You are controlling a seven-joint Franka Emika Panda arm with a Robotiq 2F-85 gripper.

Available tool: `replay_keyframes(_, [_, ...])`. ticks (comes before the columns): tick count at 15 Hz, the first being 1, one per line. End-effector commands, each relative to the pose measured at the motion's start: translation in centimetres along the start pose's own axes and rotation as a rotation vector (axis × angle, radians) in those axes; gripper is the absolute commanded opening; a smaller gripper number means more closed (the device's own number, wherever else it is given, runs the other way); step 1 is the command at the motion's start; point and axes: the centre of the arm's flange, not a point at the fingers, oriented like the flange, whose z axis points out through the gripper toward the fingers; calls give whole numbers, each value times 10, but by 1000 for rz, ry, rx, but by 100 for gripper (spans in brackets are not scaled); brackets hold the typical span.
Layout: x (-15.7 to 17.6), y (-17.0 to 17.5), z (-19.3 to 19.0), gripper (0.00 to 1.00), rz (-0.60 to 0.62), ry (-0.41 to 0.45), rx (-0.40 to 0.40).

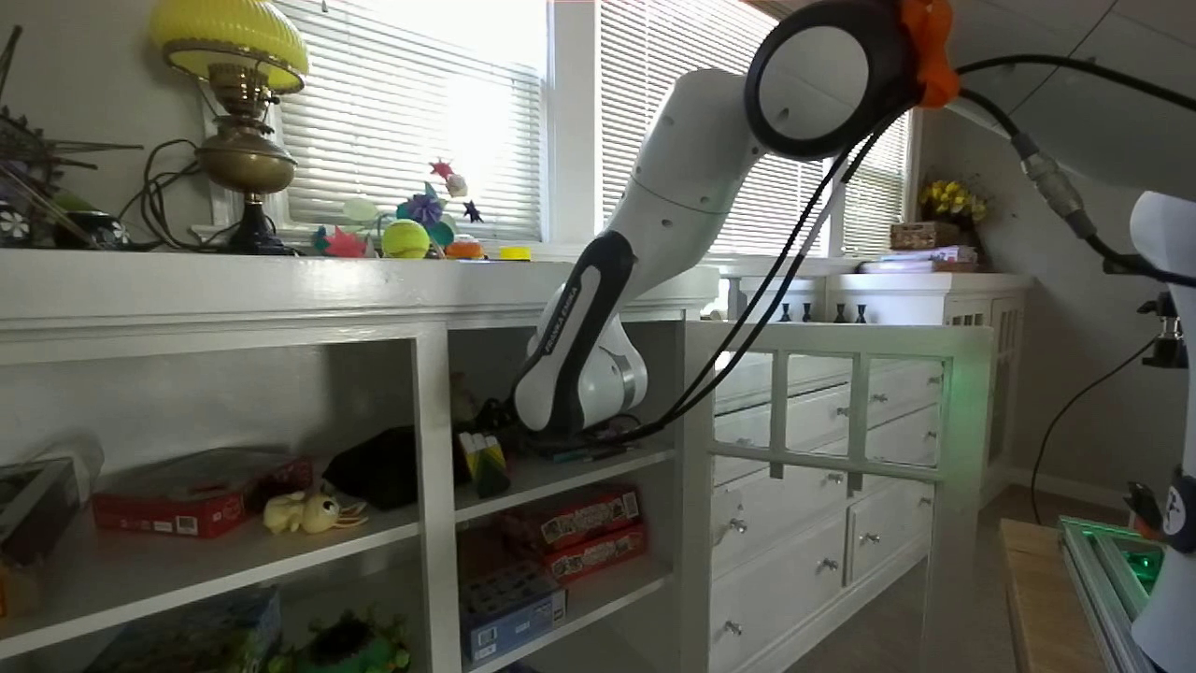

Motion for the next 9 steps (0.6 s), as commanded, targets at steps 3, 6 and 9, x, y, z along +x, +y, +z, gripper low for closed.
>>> replay_keyframes(3, [-4, 13, -20, 100, 36, 49, -37])
replay_keyframes(6, [-4, 19, -25, 100, 36, 70, -49])
replay_keyframes(9, [-6, 19, -30, 100, 29, 79, -47])
